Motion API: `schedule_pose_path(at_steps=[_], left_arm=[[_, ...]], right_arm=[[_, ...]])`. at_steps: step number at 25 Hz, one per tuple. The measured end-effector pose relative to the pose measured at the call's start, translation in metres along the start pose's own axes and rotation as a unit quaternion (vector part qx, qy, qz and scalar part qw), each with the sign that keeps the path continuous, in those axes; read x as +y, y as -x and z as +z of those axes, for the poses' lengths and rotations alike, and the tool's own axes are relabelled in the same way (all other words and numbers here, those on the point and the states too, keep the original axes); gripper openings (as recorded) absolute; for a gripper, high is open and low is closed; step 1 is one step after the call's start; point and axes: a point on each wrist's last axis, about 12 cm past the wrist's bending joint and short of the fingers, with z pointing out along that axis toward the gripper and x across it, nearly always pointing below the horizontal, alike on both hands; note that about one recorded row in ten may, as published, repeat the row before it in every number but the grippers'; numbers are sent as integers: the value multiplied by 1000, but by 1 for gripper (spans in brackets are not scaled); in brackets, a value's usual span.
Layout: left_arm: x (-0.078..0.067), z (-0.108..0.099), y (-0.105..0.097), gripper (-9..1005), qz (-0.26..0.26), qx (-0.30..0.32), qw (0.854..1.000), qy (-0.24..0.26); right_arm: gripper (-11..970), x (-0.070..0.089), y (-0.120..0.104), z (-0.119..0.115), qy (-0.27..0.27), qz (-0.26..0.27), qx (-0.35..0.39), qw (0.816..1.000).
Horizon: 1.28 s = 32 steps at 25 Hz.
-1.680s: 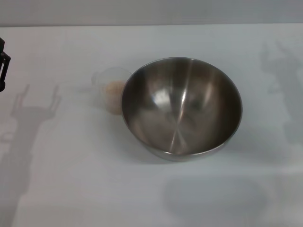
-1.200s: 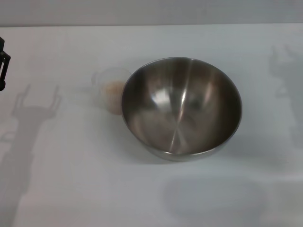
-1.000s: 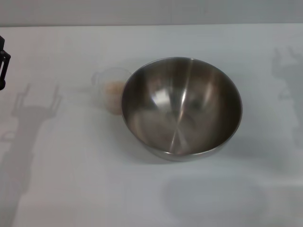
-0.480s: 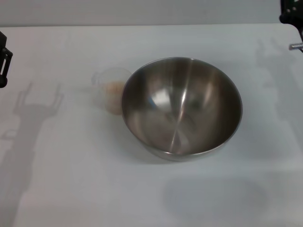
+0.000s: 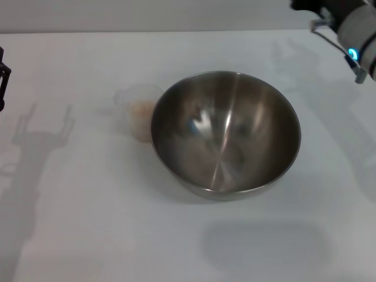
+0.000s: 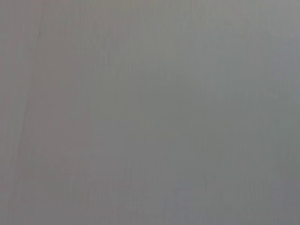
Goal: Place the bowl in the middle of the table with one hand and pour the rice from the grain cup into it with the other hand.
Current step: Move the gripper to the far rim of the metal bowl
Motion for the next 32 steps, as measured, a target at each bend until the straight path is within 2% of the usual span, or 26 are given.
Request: schedule_pose_path(at_steps=[1,3,5,6,7,8,9,12,13,14,15,20,23,27,32], left_arm=[[0,0,0,742,0,0,1000,0],[0,-1,0,742,0,0,1000,1],[0,-1,0,741,0,1,1000,1],[1,-1,0,741,0,0,1000,4],[2,-1,1,741,0,-2,1000,9],[2,-1,1,741,0,-2,1000,9],[3,-2,1,741,0,-2,1000,12],[3,-2,1,741,0,-3,1000,15],[3,-2,1,741,-1,-3,1000,16],[3,-2,1,741,-1,-3,1000,16],[3,-2,1,741,-1,-3,1000,16],[2,-1,2,741,-3,-7,1000,15],[2,0,2,740,-3,-9,1000,13],[1,2,2,740,-3,-11,1000,11],[0,3,2,740,-4,-13,1000,11]], right_arm=[[409,0,0,0,0,0,0,1000],[415,11,24,-6,25,-21,59,998],[421,14,32,-11,33,-33,84,995],[424,16,50,-20,41,-46,116,991],[427,15,70,-30,45,-57,149,986],[430,15,70,-30,45,-57,149,986],[433,10,84,-38,43,-68,183,980],[442,7,89,-41,42,-70,201,976],[445,0,97,-45,40,-72,239,968],[448,0,97,-45,40,-72,239,968],[450,-6,101,-44,41,-70,269,960],[465,-11,96,-38,60,-60,318,944],[474,-7,81,-28,90,-54,357,928],[486,-5,70,-20,103,-51,381,918],[679,-7,58,-13,109,-50,398,910]])
